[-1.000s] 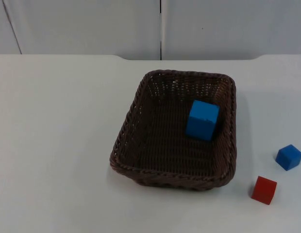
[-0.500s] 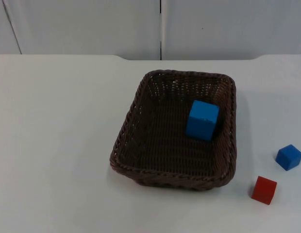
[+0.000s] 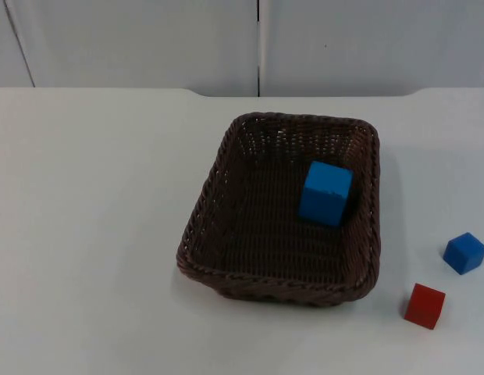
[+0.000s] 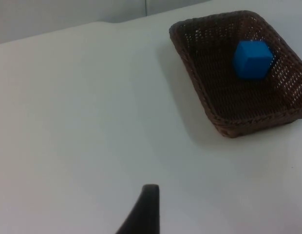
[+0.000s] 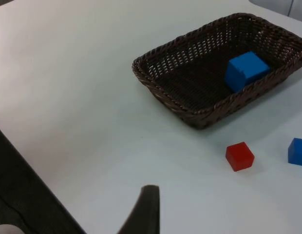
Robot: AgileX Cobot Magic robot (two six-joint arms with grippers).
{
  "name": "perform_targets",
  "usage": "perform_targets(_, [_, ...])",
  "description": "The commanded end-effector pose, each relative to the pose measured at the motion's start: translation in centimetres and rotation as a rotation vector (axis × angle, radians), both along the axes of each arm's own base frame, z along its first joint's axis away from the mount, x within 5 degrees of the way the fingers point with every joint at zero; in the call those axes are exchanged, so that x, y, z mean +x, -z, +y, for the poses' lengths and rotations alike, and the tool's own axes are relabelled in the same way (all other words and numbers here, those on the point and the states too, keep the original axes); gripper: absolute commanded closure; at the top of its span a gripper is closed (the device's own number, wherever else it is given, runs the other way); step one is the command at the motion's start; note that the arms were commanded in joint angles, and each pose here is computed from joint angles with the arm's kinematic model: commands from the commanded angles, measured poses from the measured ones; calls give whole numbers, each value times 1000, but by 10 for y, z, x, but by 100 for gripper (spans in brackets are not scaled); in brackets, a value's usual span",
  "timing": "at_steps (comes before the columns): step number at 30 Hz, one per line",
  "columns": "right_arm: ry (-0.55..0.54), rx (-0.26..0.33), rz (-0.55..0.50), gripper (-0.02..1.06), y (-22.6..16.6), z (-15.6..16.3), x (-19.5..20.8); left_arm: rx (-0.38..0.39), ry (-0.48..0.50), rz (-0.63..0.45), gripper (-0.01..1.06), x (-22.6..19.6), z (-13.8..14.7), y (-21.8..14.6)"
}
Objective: Pick up the basket with the left hand and place the largest block into the basket with the right hand.
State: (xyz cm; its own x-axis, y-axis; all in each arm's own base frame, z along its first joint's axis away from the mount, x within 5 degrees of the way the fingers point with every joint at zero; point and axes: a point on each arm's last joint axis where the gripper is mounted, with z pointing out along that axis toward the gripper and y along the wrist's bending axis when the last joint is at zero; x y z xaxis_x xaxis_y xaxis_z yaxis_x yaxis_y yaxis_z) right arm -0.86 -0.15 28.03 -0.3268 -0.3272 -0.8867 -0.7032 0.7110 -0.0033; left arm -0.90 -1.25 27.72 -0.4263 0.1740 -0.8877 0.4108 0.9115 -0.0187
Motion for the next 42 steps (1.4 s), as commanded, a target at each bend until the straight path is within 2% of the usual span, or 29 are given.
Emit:
perform_targets(1, [-1, -4, -12, 23, 0, 0, 0, 0, -2, 5, 17, 0, 0, 2])
perform_targets(3, [-1, -4, -12, 19, 0, 0, 0, 0, -2, 5, 15, 0, 0, 2])
perform_targets(4, [-1, -4, -12, 11, 0, 0, 0, 0, -2, 5, 11, 0, 0, 2])
perform_targets(5, [-1, -4, -12, 11, 0, 0, 0, 0, -2, 5, 11, 0, 0, 2])
perform_targets(7, [-1, -4, -12, -1, 0, 0, 0, 0, -2, 5, -1, 0, 0, 2])
perform_targets(42, [-2, -3, -11, -1, 0, 0, 0, 0, -2, 5, 0, 0, 0, 2])
